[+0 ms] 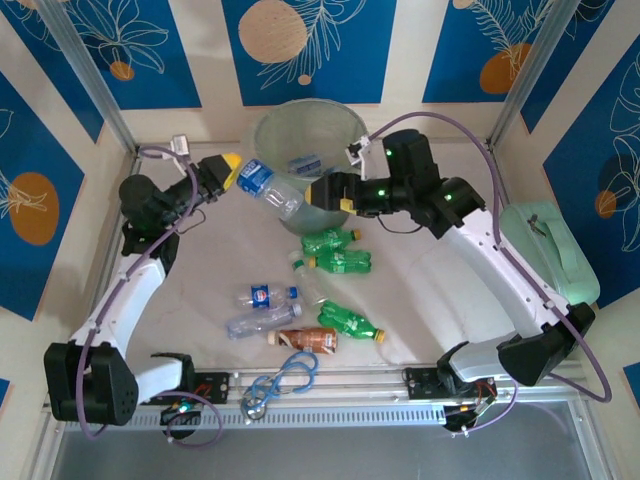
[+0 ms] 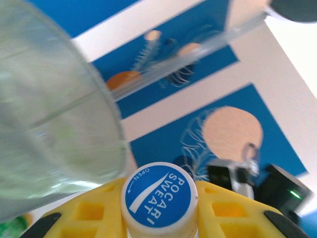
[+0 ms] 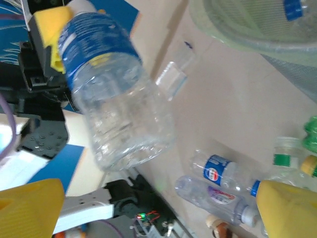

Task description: Put the plastic bottles in the bin

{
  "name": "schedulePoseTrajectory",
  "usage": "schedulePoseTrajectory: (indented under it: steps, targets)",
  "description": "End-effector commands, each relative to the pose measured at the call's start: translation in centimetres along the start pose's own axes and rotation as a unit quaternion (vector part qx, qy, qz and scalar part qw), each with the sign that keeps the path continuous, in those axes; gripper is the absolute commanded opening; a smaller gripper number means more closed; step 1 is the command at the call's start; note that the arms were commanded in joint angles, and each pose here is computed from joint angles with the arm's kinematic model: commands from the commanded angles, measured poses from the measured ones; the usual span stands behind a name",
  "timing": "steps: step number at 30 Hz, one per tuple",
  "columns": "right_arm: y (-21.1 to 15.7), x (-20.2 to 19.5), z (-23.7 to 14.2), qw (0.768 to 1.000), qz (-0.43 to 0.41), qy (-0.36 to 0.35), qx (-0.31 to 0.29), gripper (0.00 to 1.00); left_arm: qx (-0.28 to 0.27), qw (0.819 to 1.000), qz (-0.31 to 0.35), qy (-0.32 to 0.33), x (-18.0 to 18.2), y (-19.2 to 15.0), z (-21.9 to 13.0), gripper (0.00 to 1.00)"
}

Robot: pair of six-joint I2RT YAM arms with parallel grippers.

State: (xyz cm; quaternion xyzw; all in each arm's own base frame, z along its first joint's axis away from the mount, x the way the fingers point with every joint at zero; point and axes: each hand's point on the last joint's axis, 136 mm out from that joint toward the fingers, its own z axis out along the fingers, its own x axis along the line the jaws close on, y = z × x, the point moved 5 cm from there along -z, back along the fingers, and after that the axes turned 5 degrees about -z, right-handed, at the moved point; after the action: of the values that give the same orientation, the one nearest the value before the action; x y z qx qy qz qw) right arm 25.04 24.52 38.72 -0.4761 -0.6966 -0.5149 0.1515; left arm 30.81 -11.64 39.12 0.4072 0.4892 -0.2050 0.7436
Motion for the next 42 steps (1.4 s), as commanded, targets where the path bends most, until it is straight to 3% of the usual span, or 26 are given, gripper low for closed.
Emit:
schedulePoseTrajectory:
  steps: [1, 6, 16, 42]
  targets:
    - [0.2, 3.9, -2.0, 0.992, -0.007, 0.126, 0.016, 0.99, 0.054, 0.99, 0.062, -0.112, -5.3, -0.3, 0.1, 0.22]
    - [1.0, 5.1, -1.9, 0.983, -0.007, 0.179, 0.03, 0.99, 0.092, 0.98, 0.04, -0.172, -7.1, -0.3, 1.4, 0.22]
    - [1.5, 7.5, -0.3, 0.975, -0.031, 0.214, 0.055, 1.0, 0.136, 0.976, 0.049, -0.163, -7.4, -1.6, 3.1, 0.2]
    - [-0.5, 7.4, 2.2, 0.976, -0.047, 0.194, 0.09, 0.86, 0.115, 0.979, 0.034, -0.165, -6.7, -0.4, 4.2, 0.1]
